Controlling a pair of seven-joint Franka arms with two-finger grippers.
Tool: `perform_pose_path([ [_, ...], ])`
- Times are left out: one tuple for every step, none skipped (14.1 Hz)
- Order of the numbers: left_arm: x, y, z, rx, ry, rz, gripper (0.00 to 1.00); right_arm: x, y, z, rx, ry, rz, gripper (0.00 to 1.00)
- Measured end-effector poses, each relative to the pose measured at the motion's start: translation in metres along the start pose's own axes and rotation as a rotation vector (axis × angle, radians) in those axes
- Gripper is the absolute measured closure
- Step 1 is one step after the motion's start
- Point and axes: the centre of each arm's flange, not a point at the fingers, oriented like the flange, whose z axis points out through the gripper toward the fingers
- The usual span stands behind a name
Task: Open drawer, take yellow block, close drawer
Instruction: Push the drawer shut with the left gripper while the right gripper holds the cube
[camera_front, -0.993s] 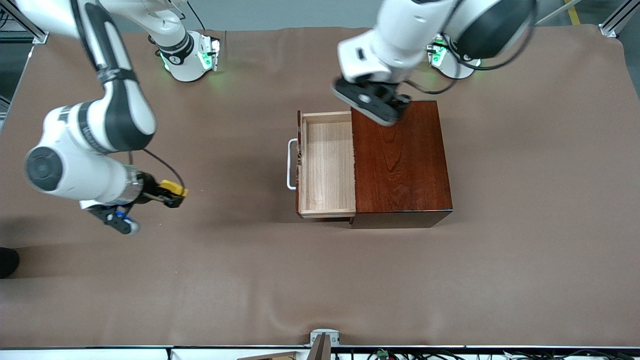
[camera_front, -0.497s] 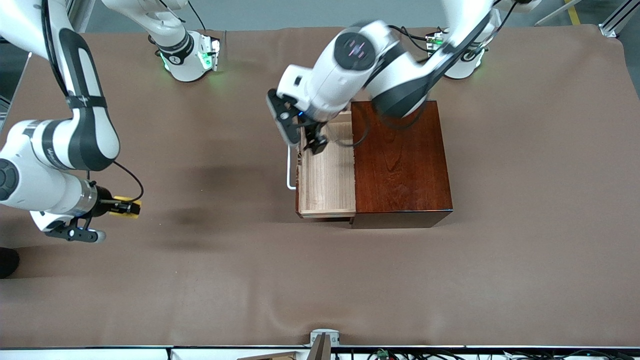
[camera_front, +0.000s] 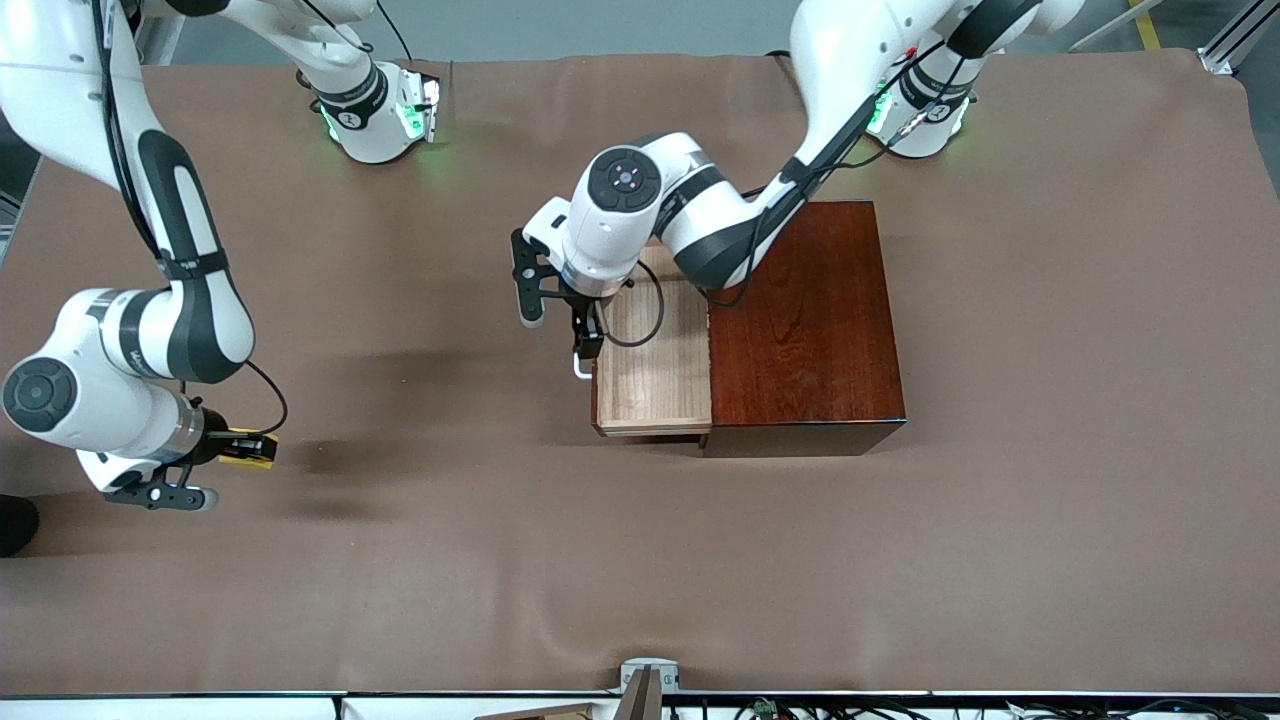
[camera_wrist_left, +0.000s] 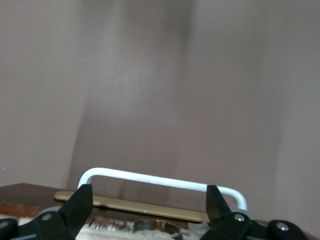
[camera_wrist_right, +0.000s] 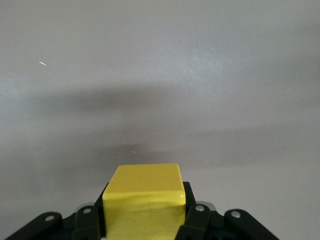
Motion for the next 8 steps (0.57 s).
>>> perform_pose_path([
  [-0.001,0.000,0.008,0.003,-0.012,0.012,0.00,0.001,0.001,0.009,0.000,0.000,-0.001,0.44],
  [-0.001,0.001,0.012,0.003,-0.018,0.017,0.00,0.003,0.002,0.018,0.000,0.004,0.000,0.44],
  [-0.002,0.000,0.014,0.003,-0.019,0.025,0.00,0.004,0.004,0.025,0.000,0.011,0.003,0.44],
  [-0.002,-0.001,0.014,0.004,-0.019,0.032,0.00,0.006,0.006,0.030,0.000,0.021,0.005,0.44],
  [-0.002,-0.001,0.014,0.004,-0.019,0.037,0.00,0.008,0.008,0.034,0.001,0.035,0.007,0.44],
  [-0.002,-0.001,0.014,0.005,-0.020,0.041,0.00,0.010,0.009,0.038,0.001,0.056,0.010,0.44],
  [-0.002,-0.001,0.014,0.005,-0.020,0.042,0.00,0.013,0.011,0.043,0.002,0.079,0.013,0.44],
  [-0.002,-0.002,0.014,0.005,-0.020,0.043,0.00,0.015,0.014,0.048,0.002,0.099,0.017,0.44],
])
